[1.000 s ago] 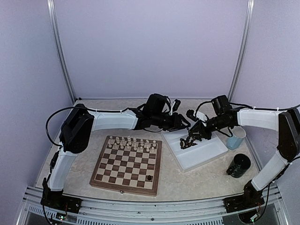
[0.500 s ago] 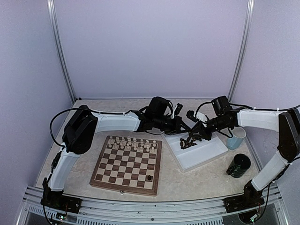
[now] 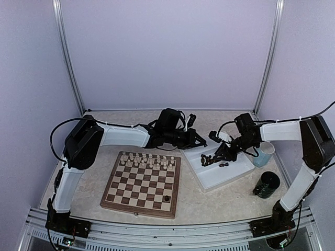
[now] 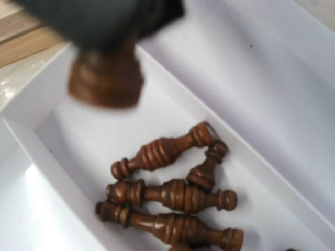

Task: Set up the chess pieces on the board
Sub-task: Pick up the pawn from the chess pile, then place the pawn on b7.

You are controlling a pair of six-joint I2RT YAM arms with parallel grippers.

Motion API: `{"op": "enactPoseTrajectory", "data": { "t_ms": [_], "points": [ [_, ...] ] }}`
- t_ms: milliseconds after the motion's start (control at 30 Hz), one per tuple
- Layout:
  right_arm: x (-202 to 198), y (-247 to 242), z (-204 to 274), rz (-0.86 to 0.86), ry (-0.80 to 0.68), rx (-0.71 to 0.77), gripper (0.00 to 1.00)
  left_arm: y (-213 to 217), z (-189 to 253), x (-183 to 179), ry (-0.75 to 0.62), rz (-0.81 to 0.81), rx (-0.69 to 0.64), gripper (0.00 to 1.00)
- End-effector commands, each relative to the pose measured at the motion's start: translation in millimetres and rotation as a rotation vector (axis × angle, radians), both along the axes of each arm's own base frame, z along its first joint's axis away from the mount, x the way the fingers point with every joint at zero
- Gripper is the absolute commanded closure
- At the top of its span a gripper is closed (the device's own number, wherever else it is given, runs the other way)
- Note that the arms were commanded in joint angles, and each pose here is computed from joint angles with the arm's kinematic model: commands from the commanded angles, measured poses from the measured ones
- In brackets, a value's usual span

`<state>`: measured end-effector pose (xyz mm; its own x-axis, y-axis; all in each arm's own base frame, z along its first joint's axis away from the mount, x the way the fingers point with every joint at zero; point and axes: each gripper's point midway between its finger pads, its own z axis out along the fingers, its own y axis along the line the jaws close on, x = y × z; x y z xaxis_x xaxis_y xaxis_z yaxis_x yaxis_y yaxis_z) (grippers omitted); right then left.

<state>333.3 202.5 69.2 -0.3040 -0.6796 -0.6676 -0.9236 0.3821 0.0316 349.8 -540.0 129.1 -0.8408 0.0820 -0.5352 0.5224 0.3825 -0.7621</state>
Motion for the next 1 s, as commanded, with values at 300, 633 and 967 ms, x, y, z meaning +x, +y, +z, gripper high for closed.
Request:
{"op": "enactPoseTrajectory", "data": {
  "t_ms": [300,633,967],
  "points": [
    [9.6,-4.5,16.6,-0.039,-0.029,0.023,0.60,73.5,61.1,-19.0,-0.337,0.096,0.241,1.00],
    [16.6,-8.2,24.2,-0.060,-0.054,0.026,0.56,164.5,39.3,-106.6,-0.586,0.024,0.550,1.00],
    [16.6,-7.6,24.9,-0.061,-0.045,0.030,0.55,177.2,-11.4,-142.5,-0.605,-0.056,0.679,1.00]
  ]
}}
